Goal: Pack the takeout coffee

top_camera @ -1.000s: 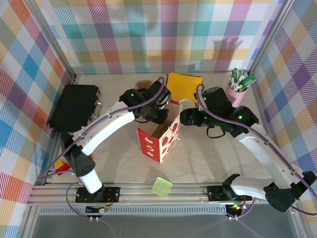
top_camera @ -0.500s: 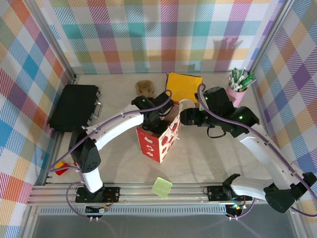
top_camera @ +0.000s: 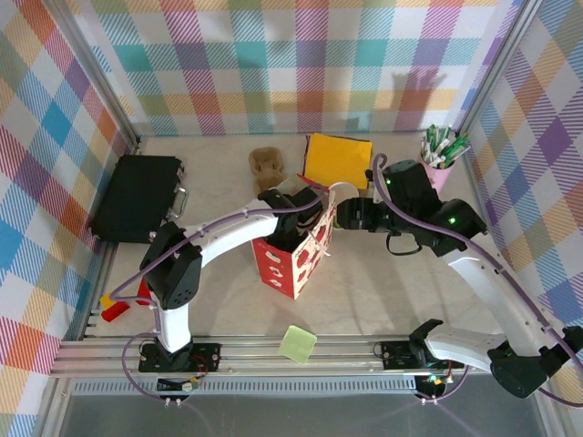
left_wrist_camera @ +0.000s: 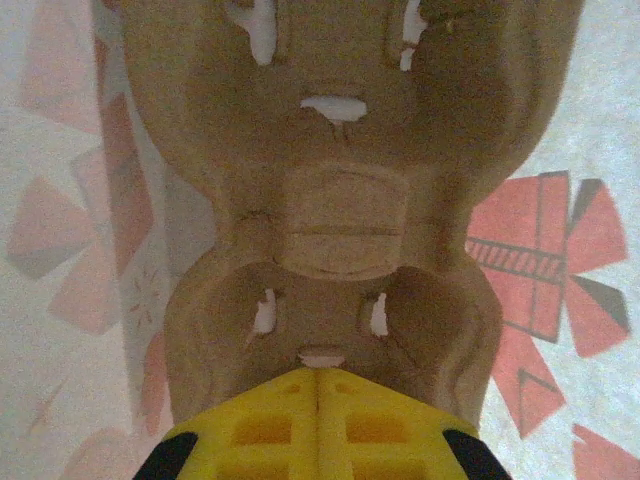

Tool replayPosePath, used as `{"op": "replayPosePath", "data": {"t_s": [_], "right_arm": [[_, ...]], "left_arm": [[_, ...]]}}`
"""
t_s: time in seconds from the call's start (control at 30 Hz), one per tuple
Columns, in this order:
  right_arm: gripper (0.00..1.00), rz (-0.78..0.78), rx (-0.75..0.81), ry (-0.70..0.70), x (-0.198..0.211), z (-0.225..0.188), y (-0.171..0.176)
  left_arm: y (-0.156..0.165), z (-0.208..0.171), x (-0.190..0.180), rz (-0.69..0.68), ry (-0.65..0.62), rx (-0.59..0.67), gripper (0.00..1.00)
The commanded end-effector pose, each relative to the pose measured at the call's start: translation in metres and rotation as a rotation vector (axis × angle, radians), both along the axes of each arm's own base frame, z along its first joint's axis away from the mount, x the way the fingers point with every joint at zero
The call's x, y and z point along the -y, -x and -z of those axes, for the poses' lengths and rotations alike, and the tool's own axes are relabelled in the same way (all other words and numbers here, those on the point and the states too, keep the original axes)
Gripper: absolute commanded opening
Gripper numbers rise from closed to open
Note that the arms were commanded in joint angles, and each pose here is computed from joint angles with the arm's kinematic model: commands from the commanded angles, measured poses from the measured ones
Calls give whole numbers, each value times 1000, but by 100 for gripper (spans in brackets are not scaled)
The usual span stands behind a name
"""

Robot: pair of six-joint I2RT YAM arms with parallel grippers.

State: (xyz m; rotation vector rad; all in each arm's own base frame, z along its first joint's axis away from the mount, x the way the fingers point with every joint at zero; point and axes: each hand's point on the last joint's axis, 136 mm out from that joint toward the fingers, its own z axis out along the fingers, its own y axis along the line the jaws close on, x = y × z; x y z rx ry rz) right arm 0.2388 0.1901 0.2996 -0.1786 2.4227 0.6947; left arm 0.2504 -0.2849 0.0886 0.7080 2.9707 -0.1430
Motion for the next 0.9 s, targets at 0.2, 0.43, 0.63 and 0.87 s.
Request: {"op": "replayPosePath", "data": {"t_s": [0.2, 0.43, 0.63, 0.87], "right_arm": [[71, 5, 12, -5, 7, -1, 3], [72, 8, 22, 2, 11, -2, 4], [72, 10, 16, 5, 12, 0, 4], [72, 8, 11, 5, 12, 2, 4]], "left_arm": [[11, 35, -3, 0, -33, -60, 4], [17, 59, -8, -3, -60, -90, 2], [17, 71, -12, -4, -86, -93, 1], [17, 83, -15, -6, -103, -99, 0]]}}
